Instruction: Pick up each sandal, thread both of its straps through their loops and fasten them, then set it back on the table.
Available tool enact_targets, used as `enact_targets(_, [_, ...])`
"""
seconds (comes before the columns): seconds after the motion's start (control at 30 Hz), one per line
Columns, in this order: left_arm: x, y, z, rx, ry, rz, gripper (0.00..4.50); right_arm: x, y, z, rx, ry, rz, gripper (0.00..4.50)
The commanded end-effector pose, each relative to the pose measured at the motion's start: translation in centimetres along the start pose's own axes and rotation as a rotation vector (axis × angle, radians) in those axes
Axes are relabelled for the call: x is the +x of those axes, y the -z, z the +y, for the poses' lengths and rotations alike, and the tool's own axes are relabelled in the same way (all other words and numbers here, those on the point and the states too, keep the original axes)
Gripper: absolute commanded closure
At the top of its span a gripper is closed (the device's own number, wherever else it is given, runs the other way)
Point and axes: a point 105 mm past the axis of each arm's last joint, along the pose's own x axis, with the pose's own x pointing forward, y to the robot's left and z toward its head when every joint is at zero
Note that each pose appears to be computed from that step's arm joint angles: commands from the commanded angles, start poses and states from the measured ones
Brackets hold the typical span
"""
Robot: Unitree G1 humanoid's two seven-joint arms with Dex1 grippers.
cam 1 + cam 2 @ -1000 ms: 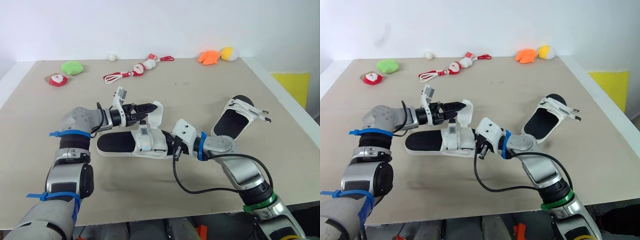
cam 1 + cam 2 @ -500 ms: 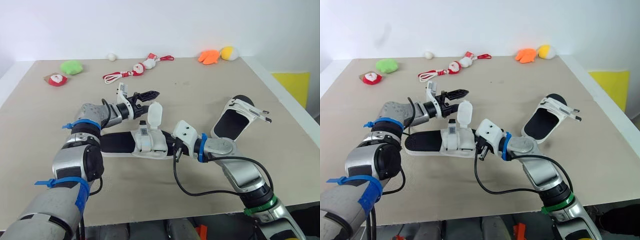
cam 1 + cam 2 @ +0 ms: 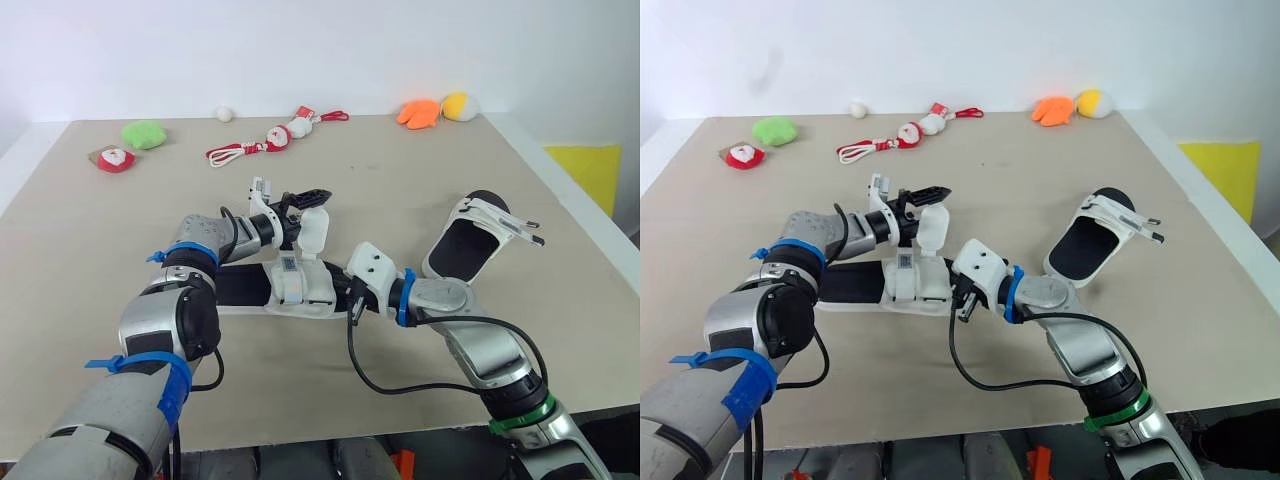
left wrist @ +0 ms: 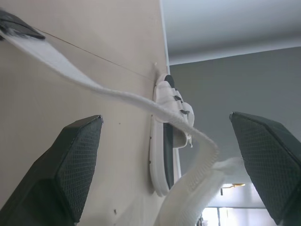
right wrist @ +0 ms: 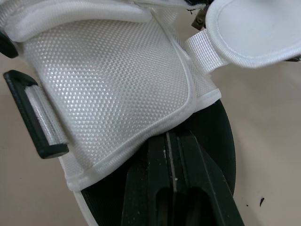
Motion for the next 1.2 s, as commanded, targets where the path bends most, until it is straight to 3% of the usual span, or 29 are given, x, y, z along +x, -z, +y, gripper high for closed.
enact_targets(0.03, [0.3, -1.1, -1.4, 0.015, 0.033, -0.045, 0.04, 0.2, 1.3, 0.6, 0.026, -0.017, 0.049, 4.5])
enact_targets(0.13, [0.1, -1.3, -1.2, 0.026, 0.03, -0.058, 0.95, 0.1, 1.3, 0.6, 0.026, -0.016, 0.049, 4.5])
enact_targets(0.23, [0.0, -1.4, -1.2, 0.035, 0.035, -0.056, 2.37, 0.1, 1.3, 0.6, 0.027, -0.015, 0.049, 4.5])
enact_targets(0.3, [-0.1, -1.3, -1.0, 0.035, 0.032, -0.055, 3.04, 0.1, 1.3, 0.6, 0.028, -0.015, 0.05, 4.5])
enact_targets(0.33, [-0.1, -1.3, -0.9, 0.04, 0.029, -0.053, 3.65, 0.1, 1.3, 0.6, 0.029, -0.015, 0.051, 4.5])
enact_targets(0.4, [-0.2, -1.3, -0.8, 0.056, 0.026, -0.049, 4.35, 0.1, 1.3, 0.6, 0.029, -0.015, 0.051, 4.5])
enact_targets(0.5, [-0.2, -1.3, -1.3, 0.255, 0.062, -0.028, 4.46, 0.2, 1.3, 0.6, 0.028, -0.016, 0.05, 4.5])
enact_targets(0.6, [-1.0, -1.3, -4.7, 0.627, 0.258, -0.036, 4.46, 0.2, 1.2, 0.5, 0.026, -0.015, 0.049, 4.5])
enact_targets(0.83, [-4.8, 1.2, -10.0, 1.149, 0.539, -0.054, 4.46, 0.2, 1.2, 0.6, 0.021, -0.018, 0.049, 4.5])
enact_targets(1.07, [-7.3, 7.1, -7.0, 2.06, 0.633, 0.093, 4.46, 0.2, 1.3, 0.6, 0.014, -0.025, 0.052, 4.5])
enact_targets(1.2, [-8.1, 8.6, -5.9, 2.429, 0.749, 0.043, 4.46, 0.4, 1.1, 0.6, 0.014, -0.027, 0.045, 4.5])
